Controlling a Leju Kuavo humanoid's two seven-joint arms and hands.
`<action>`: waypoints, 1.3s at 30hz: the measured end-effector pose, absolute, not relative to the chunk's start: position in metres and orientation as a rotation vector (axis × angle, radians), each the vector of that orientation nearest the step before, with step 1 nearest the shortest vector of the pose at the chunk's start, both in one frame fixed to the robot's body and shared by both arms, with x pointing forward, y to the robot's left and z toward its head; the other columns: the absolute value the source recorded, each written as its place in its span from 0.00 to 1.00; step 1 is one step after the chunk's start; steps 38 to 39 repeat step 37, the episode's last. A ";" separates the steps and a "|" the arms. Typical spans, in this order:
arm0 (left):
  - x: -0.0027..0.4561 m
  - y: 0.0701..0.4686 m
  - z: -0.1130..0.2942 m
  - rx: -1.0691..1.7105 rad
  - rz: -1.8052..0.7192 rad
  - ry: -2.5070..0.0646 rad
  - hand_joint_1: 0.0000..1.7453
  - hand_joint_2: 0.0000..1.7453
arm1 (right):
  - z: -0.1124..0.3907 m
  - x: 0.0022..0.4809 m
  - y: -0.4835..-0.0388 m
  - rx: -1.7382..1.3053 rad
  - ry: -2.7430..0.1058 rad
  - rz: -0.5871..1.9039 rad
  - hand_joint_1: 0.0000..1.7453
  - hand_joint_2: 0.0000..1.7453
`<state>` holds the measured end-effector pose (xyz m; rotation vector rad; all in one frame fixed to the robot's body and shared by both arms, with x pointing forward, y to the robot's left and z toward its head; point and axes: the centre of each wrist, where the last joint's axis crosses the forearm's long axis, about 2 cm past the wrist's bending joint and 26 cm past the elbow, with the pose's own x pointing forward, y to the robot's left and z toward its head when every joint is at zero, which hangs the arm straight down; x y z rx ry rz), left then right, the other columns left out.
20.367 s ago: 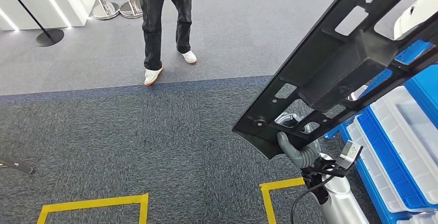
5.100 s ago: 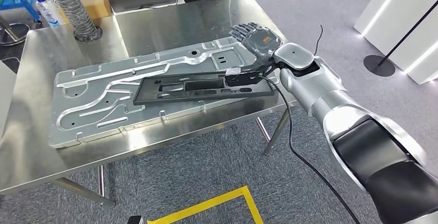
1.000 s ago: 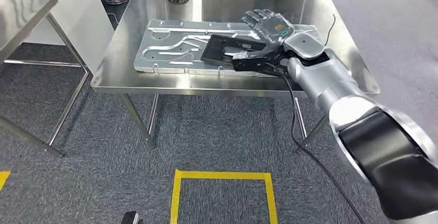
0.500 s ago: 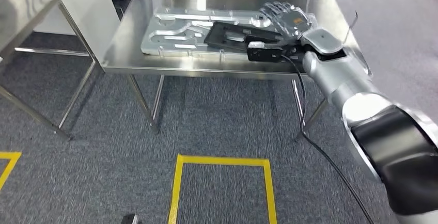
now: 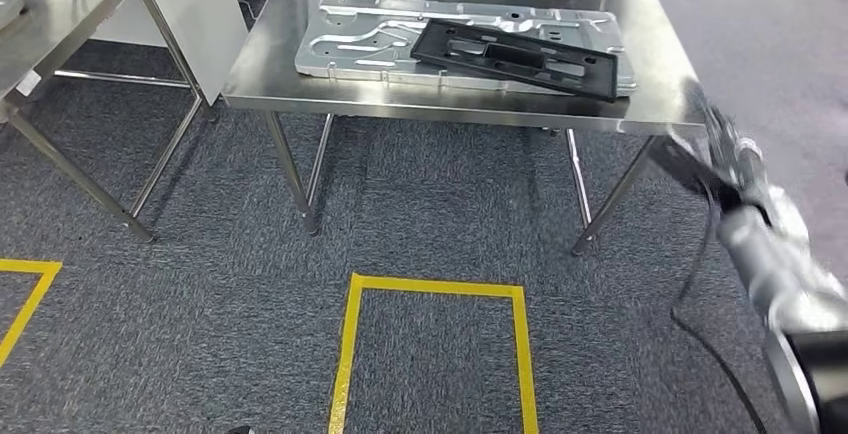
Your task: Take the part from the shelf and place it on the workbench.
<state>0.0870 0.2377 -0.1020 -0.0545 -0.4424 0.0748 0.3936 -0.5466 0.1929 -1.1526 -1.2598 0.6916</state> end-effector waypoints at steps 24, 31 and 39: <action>0.088 0.243 -0.102 -0.015 0.054 -0.433 0.00 0.00 | -0.104 0.088 -0.318 -0.134 -0.490 -0.271 0.00 0.00; 0.088 0.245 -0.102 0.000 0.041 -0.444 0.00 0.00 | -0.104 0.090 -0.284 -0.066 -0.519 -0.443 0.00 0.75; 0.085 0.244 -0.103 0.021 0.020 -0.406 0.00 1.00 | -0.102 0.097 -0.276 -0.073 -0.518 -0.411 0.00 1.00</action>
